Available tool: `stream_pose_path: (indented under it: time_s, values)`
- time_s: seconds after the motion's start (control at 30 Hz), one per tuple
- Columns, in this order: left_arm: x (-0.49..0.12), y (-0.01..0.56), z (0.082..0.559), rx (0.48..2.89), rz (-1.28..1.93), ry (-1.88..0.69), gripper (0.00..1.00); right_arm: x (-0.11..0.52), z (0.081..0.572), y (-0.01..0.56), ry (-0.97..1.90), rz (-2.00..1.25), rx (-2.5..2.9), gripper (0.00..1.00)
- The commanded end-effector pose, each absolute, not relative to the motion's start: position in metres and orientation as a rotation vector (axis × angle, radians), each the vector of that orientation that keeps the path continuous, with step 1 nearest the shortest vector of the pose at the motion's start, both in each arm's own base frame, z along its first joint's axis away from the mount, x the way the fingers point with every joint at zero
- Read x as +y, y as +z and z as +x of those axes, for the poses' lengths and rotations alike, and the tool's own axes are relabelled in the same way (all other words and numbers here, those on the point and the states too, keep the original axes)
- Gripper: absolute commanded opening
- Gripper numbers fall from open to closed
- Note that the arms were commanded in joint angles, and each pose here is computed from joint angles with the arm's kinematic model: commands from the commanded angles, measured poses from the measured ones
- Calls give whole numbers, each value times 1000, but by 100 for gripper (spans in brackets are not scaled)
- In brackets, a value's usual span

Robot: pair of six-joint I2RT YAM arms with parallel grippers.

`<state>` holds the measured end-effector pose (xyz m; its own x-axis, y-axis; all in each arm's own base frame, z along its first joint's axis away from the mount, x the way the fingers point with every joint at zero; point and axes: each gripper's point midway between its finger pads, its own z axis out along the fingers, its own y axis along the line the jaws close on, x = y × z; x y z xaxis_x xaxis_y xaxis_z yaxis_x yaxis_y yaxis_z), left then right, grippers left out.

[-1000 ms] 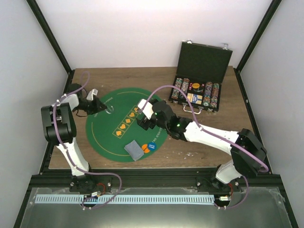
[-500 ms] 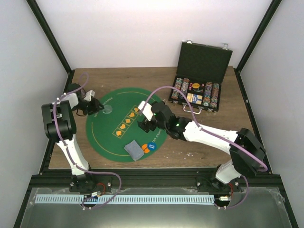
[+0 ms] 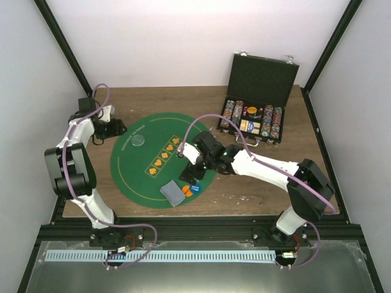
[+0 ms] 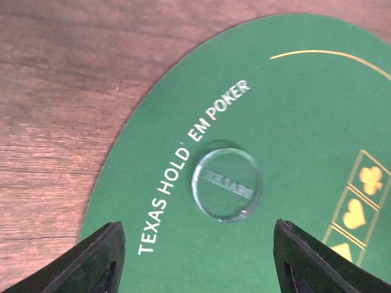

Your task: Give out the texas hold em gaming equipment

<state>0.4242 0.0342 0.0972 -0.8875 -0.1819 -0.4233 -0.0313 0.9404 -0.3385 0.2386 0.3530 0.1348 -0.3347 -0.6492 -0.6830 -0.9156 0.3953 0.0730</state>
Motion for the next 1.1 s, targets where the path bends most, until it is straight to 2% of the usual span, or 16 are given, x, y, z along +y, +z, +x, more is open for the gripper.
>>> stream_pose_path:
  time_s: [0.0, 0.4, 0.57, 0.77, 1.07]
  values:
    - [23, 121, 402, 2620, -24, -468, 68, 345, 196, 99, 800, -1489, 2232, 99]
    - [8, 139, 369, 2602, 74, -496, 70, 339, 210, 48, 637, -1610, 2316, 93]
    - [8, 138, 370, 2603, 67, -508, 70, 334, 205, 39, 625, -1620, 2357, 84]
    - [8, 136, 371, 2606, 58, -506, 69, 316, 216, 26, 444, -1567, 2412, 75]
    - [8, 134, 370, 2613, 60, -508, 69, 319, 211, 21, 360, -1604, 2380, 73]
